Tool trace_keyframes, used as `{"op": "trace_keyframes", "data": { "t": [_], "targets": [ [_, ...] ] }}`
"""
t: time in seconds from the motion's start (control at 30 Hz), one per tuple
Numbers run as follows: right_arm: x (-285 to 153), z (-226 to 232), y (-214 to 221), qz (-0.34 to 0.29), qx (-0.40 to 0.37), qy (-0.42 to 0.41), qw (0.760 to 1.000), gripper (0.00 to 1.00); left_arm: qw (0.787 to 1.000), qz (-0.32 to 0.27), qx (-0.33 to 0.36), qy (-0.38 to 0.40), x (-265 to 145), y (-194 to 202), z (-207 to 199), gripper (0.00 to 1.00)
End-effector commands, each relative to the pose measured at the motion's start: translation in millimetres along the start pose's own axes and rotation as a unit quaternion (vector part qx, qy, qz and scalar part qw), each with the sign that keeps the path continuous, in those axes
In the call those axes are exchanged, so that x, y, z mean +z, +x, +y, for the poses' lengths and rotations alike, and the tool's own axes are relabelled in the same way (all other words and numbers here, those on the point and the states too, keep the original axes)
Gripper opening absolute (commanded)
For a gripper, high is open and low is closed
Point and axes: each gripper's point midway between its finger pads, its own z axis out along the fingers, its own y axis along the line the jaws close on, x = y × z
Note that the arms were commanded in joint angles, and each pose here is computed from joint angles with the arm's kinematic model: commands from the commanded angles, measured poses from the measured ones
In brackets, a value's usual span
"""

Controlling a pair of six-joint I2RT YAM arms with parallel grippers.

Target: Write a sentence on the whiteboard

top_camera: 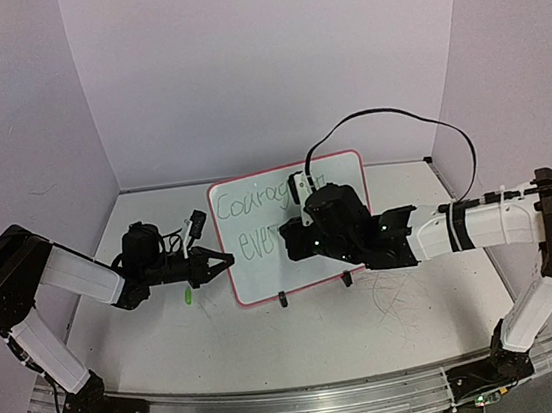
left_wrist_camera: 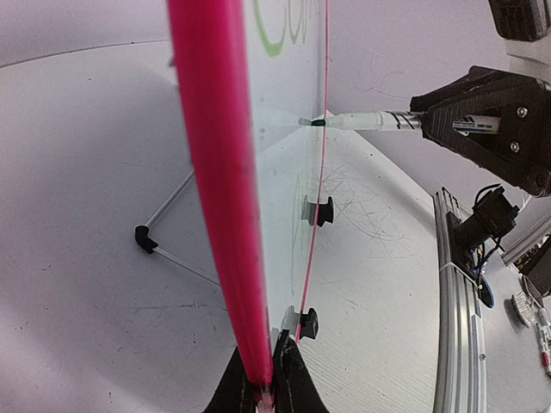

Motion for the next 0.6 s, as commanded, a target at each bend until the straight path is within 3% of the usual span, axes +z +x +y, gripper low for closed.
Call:
{"op": "trace_keyframes", "data": {
  "t": [0.0, 0.57],
  "targets": [
    [-3, -1, -17, -0.022, 0.014, 0.007, 1.0, 0.0, 0.997, -0.033, 0.052, -0.042, -3, -29, 10, 0.0],
    [-3, -12, 32, 0.037, 0.025, 0.011, 0.999, 0.0, 0.997, -0.032, 0.052, -0.044, -3, -28, 11, 0.0]
  ]
}}
